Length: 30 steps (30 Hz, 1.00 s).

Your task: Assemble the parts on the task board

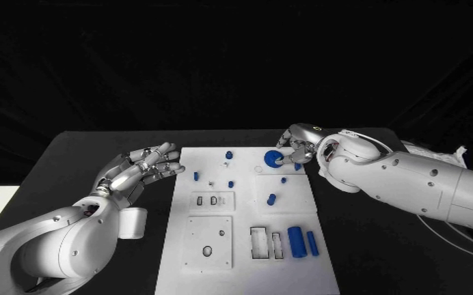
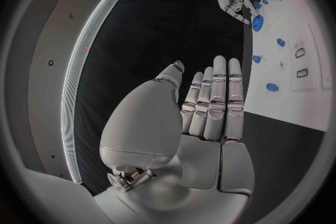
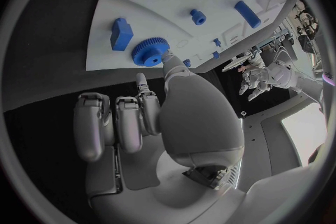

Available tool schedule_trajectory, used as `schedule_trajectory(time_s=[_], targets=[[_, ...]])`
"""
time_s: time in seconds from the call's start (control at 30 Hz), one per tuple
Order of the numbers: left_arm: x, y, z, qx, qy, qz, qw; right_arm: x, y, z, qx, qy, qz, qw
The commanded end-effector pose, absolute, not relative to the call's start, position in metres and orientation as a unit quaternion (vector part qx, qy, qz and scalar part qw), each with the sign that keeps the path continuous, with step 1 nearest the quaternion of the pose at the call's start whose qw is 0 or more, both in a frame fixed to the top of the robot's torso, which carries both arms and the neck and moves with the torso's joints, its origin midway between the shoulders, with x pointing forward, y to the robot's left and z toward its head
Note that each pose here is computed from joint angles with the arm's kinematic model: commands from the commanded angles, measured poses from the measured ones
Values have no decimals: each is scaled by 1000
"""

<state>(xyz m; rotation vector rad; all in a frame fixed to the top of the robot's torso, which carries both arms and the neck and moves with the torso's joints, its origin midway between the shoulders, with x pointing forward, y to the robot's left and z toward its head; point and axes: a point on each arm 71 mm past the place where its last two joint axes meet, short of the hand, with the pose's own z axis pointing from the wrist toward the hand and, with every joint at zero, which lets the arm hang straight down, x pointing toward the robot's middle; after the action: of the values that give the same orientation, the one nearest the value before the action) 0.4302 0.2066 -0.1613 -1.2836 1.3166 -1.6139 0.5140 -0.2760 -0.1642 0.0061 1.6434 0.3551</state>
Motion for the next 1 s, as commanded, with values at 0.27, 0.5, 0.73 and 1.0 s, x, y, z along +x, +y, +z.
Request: schedule_trajectory(time_s=[0.27, 0.5, 0.73, 1.0], targets=[[431, 205, -160, -484, 507, -628, 337, 515, -272, -173, -20, 738, 145, 659], [431, 205, -160, -484, 507, -628, 337, 515, -270, -174, -24, 735, 145, 662], [431, 205, -160, -485, 508, -627, 338, 517, -270, -174, -24, 732, 143, 666], [431, 205, -160, -485, 508, -627, 338, 518, -269, -174, -24, 732, 141, 666]])
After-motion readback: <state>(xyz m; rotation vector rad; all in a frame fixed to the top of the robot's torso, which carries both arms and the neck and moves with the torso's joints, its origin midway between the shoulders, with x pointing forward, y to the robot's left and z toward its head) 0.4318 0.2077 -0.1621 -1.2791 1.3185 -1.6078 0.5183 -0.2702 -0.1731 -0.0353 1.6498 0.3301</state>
